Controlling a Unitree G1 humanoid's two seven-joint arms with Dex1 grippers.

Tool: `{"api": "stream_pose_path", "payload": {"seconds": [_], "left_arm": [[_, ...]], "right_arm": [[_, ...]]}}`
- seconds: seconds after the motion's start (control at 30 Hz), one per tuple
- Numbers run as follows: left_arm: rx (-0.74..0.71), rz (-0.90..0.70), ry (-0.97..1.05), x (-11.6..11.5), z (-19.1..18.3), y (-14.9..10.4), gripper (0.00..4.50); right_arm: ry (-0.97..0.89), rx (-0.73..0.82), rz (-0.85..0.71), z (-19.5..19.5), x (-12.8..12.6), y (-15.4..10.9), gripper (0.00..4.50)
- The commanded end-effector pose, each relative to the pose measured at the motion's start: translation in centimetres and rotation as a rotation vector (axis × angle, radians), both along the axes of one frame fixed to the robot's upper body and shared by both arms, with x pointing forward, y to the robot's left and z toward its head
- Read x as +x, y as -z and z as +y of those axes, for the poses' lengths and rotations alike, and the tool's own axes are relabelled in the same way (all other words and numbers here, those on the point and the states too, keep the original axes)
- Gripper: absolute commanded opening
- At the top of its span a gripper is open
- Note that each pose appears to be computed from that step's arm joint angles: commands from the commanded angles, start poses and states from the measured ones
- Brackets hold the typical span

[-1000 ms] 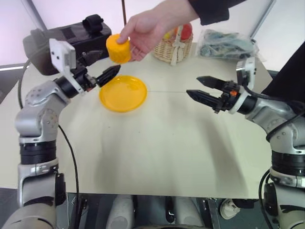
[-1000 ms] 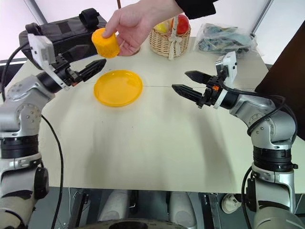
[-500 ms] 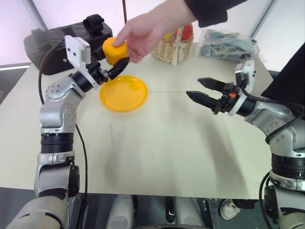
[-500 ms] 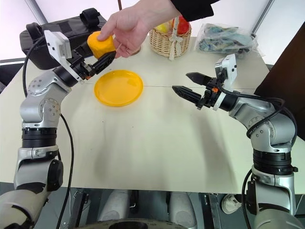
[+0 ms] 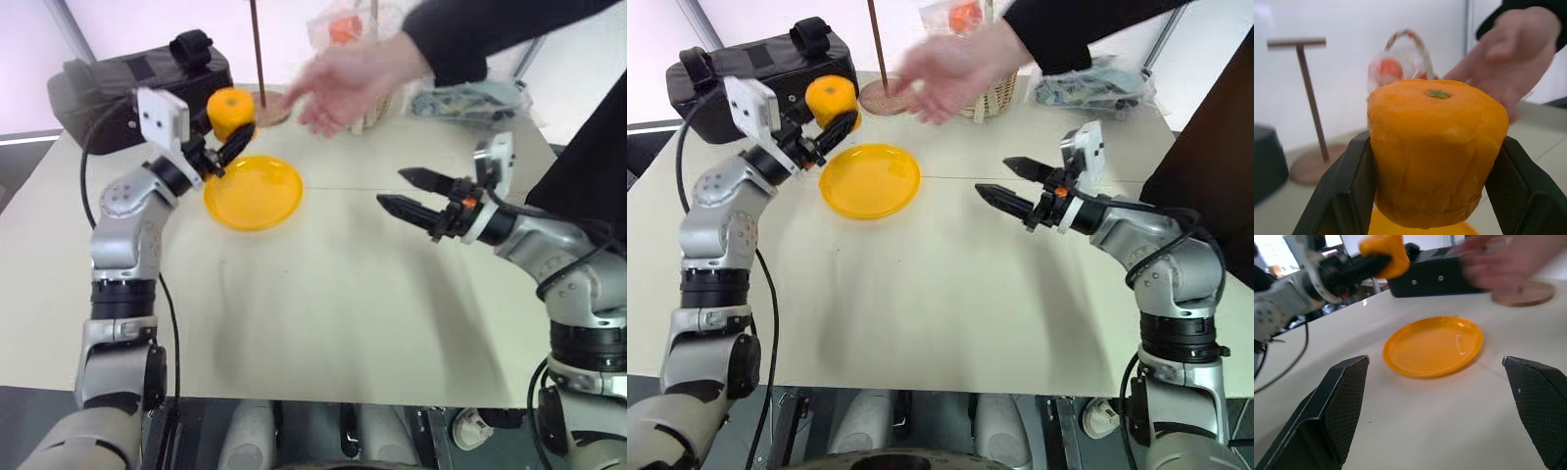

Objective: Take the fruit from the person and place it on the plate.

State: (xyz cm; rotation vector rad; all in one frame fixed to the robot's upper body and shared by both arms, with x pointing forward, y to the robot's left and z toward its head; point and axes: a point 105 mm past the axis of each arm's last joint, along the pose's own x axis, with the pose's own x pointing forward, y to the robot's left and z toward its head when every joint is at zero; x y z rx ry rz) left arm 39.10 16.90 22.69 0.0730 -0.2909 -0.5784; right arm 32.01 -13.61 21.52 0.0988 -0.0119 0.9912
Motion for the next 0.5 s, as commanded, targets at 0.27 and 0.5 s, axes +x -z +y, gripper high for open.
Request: {"api": "stream_pose_path", "payload": {"seconds": [0.27, 0.5], "left_arm": [[-0.006, 0.048, -0.131, 0.9, 0.6, 4.1, 2.49], [-0.002, 0.091, -0.159, 1.6, 0.4, 6.8, 2.49]], "right_arm": [[-0.076, -0.011, -0.043, 2.2, -1.0, -0.4, 4.5], [-0.067, -0.017, -0.044, 2.2, -1.0, -0.3, 4.5]]}}
